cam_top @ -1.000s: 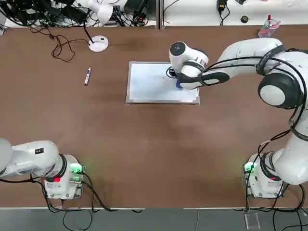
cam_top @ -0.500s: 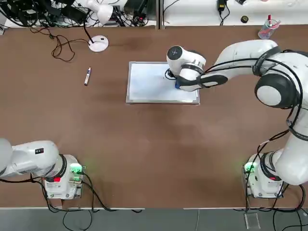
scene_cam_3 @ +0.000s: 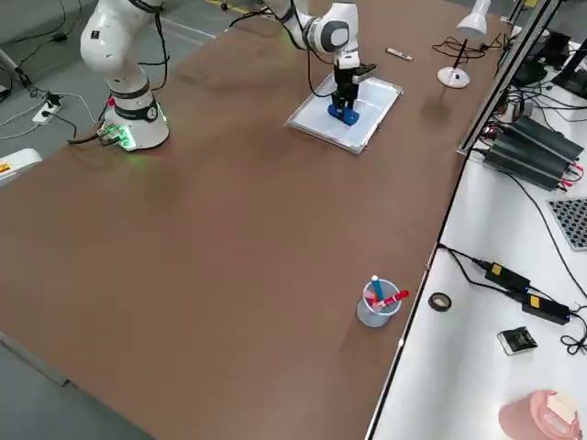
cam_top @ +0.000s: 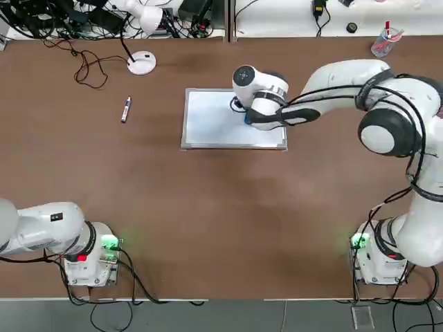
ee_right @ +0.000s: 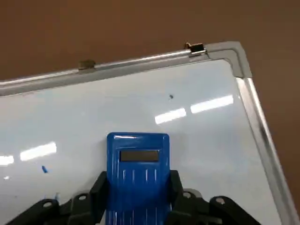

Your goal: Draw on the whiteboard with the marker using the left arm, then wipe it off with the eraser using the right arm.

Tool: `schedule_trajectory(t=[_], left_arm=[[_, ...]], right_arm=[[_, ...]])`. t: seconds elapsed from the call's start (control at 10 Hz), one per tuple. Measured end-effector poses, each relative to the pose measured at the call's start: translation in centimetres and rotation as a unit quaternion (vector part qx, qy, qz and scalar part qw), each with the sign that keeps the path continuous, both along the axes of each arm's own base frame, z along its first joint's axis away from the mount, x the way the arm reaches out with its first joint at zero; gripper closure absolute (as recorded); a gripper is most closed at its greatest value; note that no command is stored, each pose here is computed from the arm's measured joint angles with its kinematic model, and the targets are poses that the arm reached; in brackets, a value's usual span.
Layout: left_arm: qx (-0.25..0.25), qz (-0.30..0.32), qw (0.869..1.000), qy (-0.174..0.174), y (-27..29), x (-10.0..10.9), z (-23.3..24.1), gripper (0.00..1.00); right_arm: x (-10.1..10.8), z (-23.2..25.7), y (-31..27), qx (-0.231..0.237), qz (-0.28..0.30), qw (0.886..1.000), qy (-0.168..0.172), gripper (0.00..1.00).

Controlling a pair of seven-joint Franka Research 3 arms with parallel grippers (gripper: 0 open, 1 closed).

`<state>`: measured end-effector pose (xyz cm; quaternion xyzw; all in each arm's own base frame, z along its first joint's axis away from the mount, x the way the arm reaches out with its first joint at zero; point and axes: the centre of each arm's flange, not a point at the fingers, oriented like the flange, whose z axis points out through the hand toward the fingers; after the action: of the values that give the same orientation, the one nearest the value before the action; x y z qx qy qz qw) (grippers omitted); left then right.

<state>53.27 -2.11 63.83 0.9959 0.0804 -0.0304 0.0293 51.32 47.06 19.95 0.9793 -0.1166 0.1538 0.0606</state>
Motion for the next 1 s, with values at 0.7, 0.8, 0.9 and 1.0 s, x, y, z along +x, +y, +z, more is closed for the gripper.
schedule_trajectory(t=[0.7, 0.8, 0.9, 1.0], left_arm=[[0.000, 0.001, 1.000, 0.000, 0.1, 0.0, 0.0, 0.00], [0.000, 0.001, 1.000, 0.000, 0.2, 0.0, 0.0, 0.00], [0.000, 0.003, 1.000, 0.000, 0.3, 0.0, 0.0, 0.00], [0.000, 0.004, 1.000, 0.000, 0.4, 0.0, 0.0, 0.00]], right_arm=[[-0.4, -0.2, 4.9, 0.022, -0.008, 0.999, -0.023, 0.44], [-0.5, -0.2, 5.5, 0.026, -0.012, 0.999, -0.026, 0.44], [-0.6, -0.2, 6.0, 0.030, -0.016, 0.999, -0.028, 0.44], [-0.7, -0.2, 6.3, 0.035, -0.021, 0.999, -0.030, 0.44]])
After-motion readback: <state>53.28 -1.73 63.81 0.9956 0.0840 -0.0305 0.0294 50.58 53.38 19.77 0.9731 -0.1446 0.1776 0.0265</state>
